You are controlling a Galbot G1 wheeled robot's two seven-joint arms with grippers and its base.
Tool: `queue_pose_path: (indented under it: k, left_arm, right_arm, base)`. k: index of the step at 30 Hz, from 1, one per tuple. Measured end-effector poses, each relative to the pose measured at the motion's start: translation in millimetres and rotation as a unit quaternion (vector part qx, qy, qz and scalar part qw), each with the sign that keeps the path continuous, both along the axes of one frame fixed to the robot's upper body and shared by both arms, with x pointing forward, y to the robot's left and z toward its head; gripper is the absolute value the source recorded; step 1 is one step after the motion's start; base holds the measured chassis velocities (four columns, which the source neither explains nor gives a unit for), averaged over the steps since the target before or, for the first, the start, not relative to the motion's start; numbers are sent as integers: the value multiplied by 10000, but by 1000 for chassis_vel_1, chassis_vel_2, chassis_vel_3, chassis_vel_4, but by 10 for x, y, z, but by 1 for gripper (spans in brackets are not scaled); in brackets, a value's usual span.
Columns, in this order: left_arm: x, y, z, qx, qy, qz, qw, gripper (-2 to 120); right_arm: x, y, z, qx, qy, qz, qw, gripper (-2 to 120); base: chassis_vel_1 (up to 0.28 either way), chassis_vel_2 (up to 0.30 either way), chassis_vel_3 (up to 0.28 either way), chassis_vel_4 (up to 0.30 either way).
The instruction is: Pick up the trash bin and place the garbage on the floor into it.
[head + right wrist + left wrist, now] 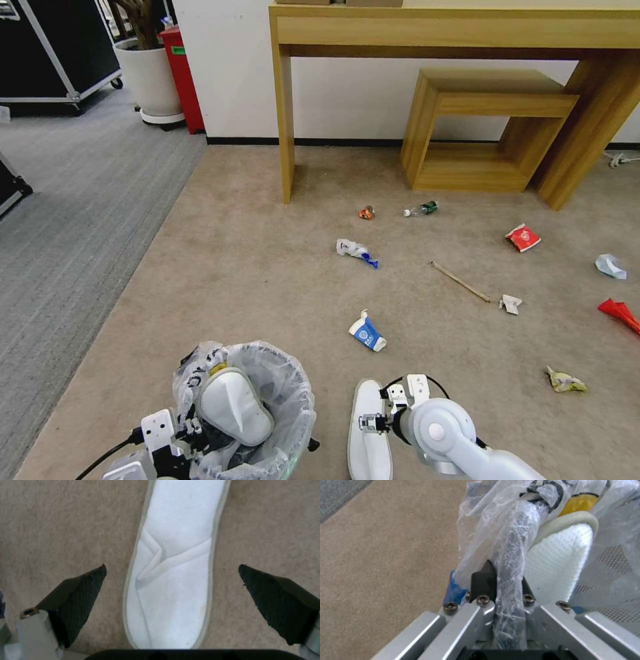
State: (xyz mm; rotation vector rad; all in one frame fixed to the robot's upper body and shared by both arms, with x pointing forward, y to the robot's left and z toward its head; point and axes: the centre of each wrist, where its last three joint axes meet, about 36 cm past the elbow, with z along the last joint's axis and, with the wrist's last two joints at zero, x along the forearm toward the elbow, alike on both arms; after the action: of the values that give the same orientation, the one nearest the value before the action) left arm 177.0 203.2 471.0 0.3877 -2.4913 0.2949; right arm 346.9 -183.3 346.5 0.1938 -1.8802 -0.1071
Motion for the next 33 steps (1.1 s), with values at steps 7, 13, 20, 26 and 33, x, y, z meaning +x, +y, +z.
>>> queue_pose_path:
  k: [7,13,20,26,33]
  left_arm:
    - [11,29,5,0,-8,-3,10000,0]
    - [9,27,-10,-10,17,-21,10000,0]
    - [20,28,-15,-18,10,-29,10000,0]
    - [20,32,-4,-23,-2,-54,10000,0]
    - [15,-10,-39,-64,43,-102,9999,0]
  right_arm:
    - [7,53,-122,56,64,37,10000,100]
    - [12,166,-189,127,108,33,9999,100]
    - [-36,169,-242,55,138,20,9999,100]
    - [-60,102,-259,-48,124,-29,9999,100]
    - [-112,42,-347,-146,175,-63,9997,100]
  base:
    - [0,0,0,0]
    - [0,0,0,0]
    - [0,0,0,0]
    - [0,0,0,0]
    - [0,0,0,0]
